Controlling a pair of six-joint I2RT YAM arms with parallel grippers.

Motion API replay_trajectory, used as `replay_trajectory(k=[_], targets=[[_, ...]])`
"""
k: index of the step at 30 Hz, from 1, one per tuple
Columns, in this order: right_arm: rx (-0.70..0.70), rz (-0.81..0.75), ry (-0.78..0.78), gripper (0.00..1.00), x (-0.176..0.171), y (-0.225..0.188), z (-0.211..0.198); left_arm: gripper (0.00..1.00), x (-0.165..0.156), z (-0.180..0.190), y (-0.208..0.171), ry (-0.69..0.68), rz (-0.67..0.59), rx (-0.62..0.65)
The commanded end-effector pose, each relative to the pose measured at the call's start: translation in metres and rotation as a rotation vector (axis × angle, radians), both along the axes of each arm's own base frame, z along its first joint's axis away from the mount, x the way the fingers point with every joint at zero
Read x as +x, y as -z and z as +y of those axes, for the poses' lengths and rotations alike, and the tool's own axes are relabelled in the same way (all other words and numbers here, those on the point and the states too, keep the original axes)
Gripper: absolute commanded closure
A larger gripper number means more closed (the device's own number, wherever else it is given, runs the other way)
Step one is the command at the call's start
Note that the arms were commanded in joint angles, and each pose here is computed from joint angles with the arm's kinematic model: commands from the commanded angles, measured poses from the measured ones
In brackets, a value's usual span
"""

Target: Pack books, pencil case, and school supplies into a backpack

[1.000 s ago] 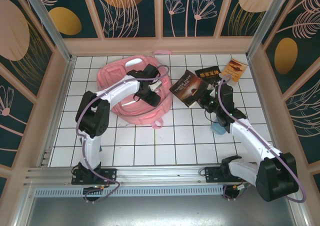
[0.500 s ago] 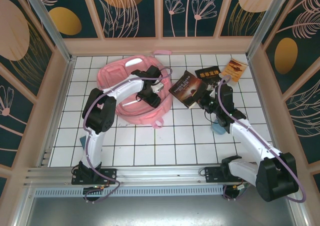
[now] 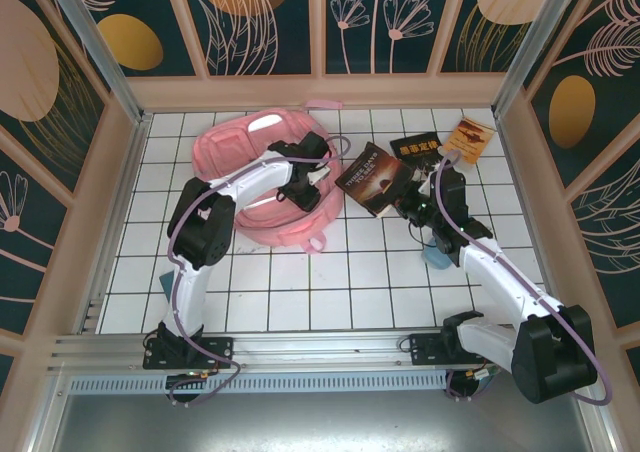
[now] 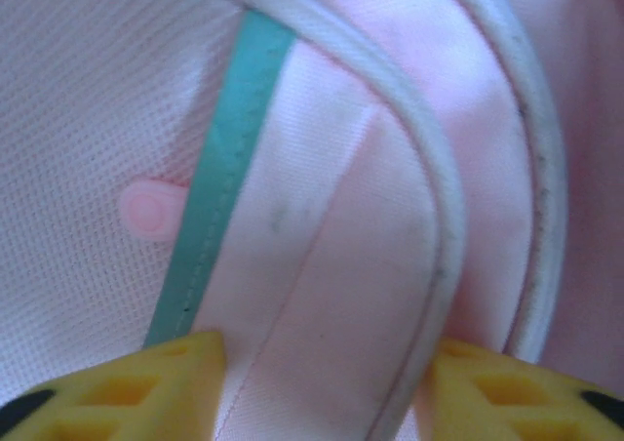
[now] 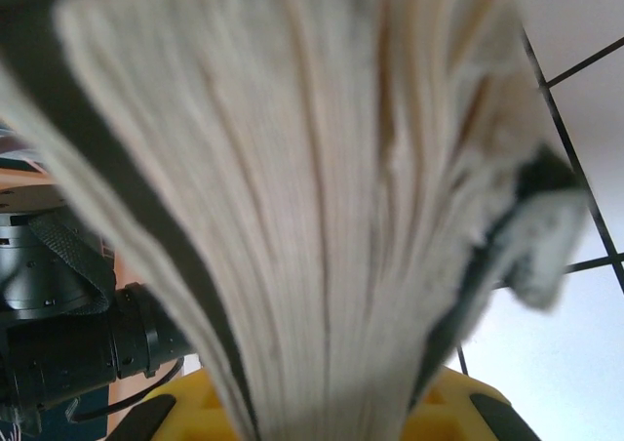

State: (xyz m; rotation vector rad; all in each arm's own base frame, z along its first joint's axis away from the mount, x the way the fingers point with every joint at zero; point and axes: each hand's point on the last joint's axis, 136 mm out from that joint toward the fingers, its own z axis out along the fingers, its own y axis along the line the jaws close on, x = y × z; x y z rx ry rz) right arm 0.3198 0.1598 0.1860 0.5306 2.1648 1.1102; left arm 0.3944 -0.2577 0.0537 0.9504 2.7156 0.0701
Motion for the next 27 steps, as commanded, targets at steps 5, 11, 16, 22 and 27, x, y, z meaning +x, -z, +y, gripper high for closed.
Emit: replay_trajectory(k=[5,11,16,22,27], targets=[[0.027,-0.122,-0.034,0.94,0.008,-0.038,0.009,0.82,0.027,0.005,-0.047,-0.018,-0.22,0.029],[0.017,-0.129,-0.027,0.95,0.005,-0.04,0.007,1.0,0.033,0.008,-0.075,-0.033,-0.318,0.01],[0.028,-0.18,-0.035,0.95,0.002,-0.053,0.007,1.0,0.035,0.01,-0.114,-0.064,-0.42,-0.053],[0.084,-0.213,-0.103,0.95,-0.006,-0.06,0.019,1.0,0.038,0.014,-0.162,-0.15,-0.534,-0.147],[0.103,-0.137,-0.122,0.95,-0.01,-0.034,0.026,1.0,0.039,0.012,-0.188,-0.2,-0.586,-0.228]])
